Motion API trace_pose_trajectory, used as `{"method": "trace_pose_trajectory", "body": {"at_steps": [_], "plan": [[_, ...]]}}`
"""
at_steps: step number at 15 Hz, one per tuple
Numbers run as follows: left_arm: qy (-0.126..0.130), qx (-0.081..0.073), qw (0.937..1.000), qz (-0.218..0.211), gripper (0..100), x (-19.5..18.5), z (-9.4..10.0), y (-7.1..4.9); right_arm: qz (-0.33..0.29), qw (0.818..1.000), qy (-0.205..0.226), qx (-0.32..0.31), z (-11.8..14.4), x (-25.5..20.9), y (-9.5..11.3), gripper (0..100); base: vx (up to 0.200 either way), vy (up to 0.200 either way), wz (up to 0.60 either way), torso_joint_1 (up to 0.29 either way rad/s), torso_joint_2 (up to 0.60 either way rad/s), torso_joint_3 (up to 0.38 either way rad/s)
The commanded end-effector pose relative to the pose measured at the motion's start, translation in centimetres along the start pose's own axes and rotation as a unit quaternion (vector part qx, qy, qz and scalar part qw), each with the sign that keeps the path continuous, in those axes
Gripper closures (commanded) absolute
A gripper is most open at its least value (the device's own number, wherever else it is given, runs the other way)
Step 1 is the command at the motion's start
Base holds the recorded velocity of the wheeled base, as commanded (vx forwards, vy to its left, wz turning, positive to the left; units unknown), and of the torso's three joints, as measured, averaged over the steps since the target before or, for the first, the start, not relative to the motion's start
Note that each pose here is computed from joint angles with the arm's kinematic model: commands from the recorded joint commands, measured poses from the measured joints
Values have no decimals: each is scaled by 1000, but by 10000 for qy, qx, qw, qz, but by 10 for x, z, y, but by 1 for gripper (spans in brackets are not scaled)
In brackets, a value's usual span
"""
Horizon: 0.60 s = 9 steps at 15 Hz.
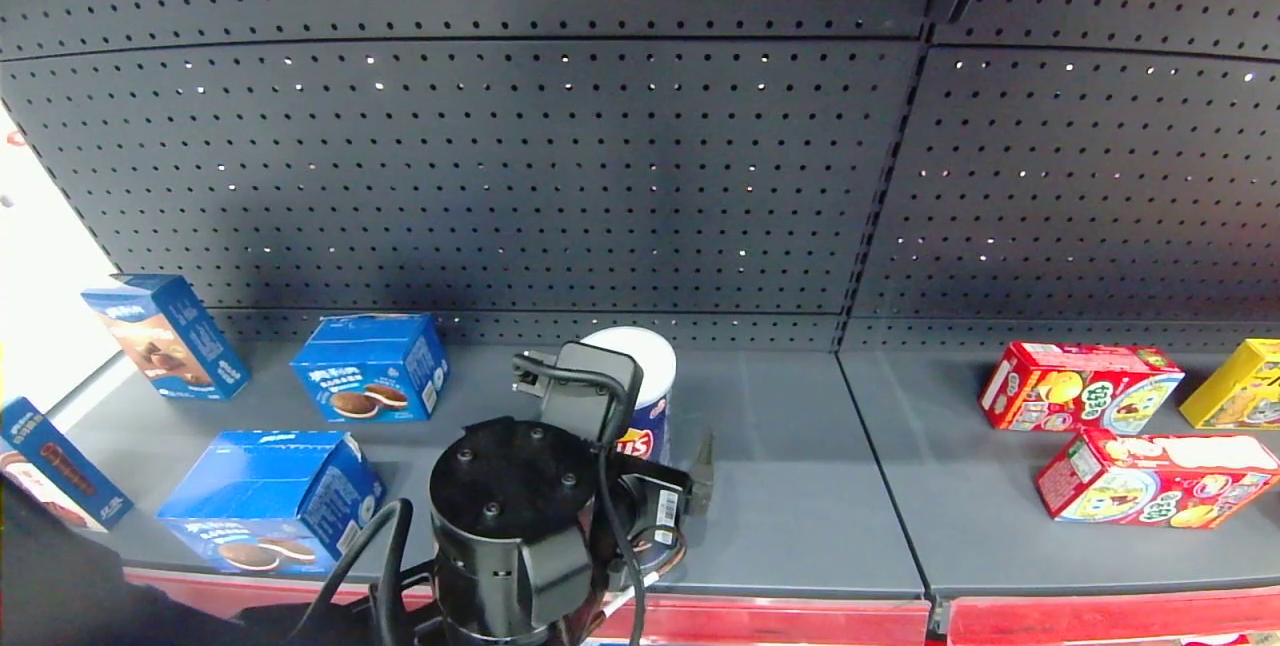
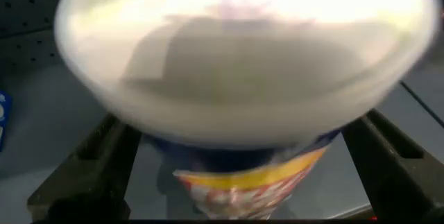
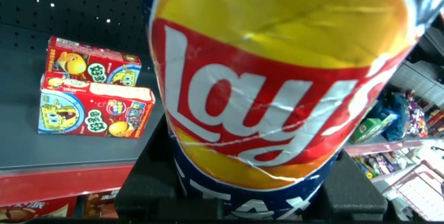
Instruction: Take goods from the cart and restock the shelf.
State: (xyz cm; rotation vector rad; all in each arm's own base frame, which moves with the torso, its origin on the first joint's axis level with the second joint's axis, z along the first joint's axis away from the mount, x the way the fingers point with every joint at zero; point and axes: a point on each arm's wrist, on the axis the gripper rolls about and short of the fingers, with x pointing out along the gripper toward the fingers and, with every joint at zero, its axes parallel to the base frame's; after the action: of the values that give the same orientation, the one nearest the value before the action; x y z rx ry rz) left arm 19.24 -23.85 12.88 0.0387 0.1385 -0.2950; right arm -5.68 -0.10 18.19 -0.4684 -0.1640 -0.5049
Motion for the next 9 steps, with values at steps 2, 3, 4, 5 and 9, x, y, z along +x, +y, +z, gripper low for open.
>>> {"method": "trace_pose_trajectory", "body": {"at_steps": [2,3,4,5,9], "plan": [[96,87,9999,14,0,-7,-5,5,-4,10000,-1,-1,0,0,0,100,0,0,0,0,0,0],[47,58,10000,9,0,-12,-1,9,-1,10000,5,-4,0,0,0,100,0,0,0,0,0,0],[35,50,10000,1,0,-14,0,10,6,10000,2,-4,0,0,0,100,0,0,0,0,0,0],[-2,23,10000,-3,0,-19,3,13,6,10000,2,-4,0,0,0,100,0,0,0,0,0,0],[-26,6,10000,-20,0,-24,5,16,10,10000,8,-6,0,0,0,100,0,0,0,0,0,0]]}}
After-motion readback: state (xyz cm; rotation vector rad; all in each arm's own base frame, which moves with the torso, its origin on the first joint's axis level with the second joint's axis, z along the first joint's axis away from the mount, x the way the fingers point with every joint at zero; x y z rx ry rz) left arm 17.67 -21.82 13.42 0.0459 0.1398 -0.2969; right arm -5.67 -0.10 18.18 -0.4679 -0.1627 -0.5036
